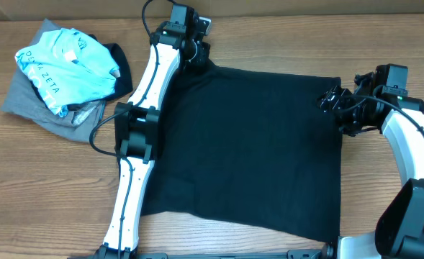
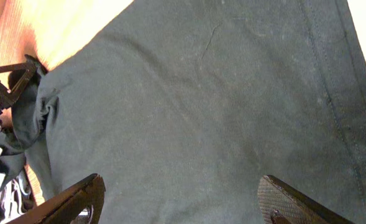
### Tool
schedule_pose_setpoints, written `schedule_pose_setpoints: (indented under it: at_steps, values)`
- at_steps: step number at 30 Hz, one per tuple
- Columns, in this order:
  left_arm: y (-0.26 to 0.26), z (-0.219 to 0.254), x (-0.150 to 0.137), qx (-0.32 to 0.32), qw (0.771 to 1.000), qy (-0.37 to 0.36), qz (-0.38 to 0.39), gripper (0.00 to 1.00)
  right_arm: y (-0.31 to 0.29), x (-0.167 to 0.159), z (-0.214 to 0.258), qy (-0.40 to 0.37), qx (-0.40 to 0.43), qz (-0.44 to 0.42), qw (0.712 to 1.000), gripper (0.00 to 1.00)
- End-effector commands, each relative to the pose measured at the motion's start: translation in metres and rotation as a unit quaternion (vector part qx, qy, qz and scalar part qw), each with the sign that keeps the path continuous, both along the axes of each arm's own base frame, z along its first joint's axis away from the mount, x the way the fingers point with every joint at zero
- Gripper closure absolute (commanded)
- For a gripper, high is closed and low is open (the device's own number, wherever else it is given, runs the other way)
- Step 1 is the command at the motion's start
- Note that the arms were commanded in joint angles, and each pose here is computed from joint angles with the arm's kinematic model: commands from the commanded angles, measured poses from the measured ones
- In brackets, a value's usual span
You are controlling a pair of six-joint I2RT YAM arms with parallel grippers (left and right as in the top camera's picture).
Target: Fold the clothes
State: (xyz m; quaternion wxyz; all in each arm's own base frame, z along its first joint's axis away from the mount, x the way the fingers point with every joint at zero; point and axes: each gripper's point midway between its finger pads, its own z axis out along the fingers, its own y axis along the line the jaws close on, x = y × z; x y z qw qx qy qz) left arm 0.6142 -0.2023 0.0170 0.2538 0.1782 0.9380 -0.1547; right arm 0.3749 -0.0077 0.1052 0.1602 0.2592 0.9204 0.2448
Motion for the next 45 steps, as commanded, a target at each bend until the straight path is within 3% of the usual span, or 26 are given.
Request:
schedule_pose_setpoints:
  at_steps: [1,8,12,23,30,33,35,42,45]
  values:
    - [0.0,-0.002,0.001,-0.003,1.0,0.004,0.014,0.96,-0.002,0.005,0.007,-0.009,-0.005,0.001,1.0,0.18]
    - [-0.002,0.084,0.019,-0.028,0.997,-0.073,0.021,0.96,-0.001,0.002,0.006,-0.002,-0.004,0.001,1.0,0.19]
    - [-0.001,0.138,0.008,-0.029,0.995,-0.095,0.017,0.96,-0.001,0.002,0.006,-0.001,-0.004,0.001,1.0,0.19]
    - [0.0,0.119,-0.071,0.015,0.998,0.058,-0.002,0.96,-0.001,0.002,0.006,-0.001,-0.004,0.001,1.0,0.2]
    - [0.008,0.098,-0.139,0.086,0.978,0.19,0.016,0.96,-0.001,0.002,0.006,-0.002,-0.004,0.001,1.0,0.2]
    - [-0.002,0.096,-0.15,0.084,0.974,0.209,0.024,0.95,-0.001,0.002,0.006,-0.001,-0.004,0.001,1.0,0.2]
    - [-0.013,0.097,-0.155,0.079,0.972,0.215,0.04,0.83,-0.001,0.002,0.006,-0.001,-0.003,0.001,1.0,0.2]
    - [-0.023,0.096,-0.16,0.091,0.972,0.213,0.042,0.86,-0.001,0.001,0.006,0.0,-0.003,0.001,1.0,0.19]
    - [-0.018,0.095,-0.157,0.113,0.972,0.201,0.047,0.75,-0.001,0.002,0.006,-0.002,-0.004,0.001,1.0,0.18]
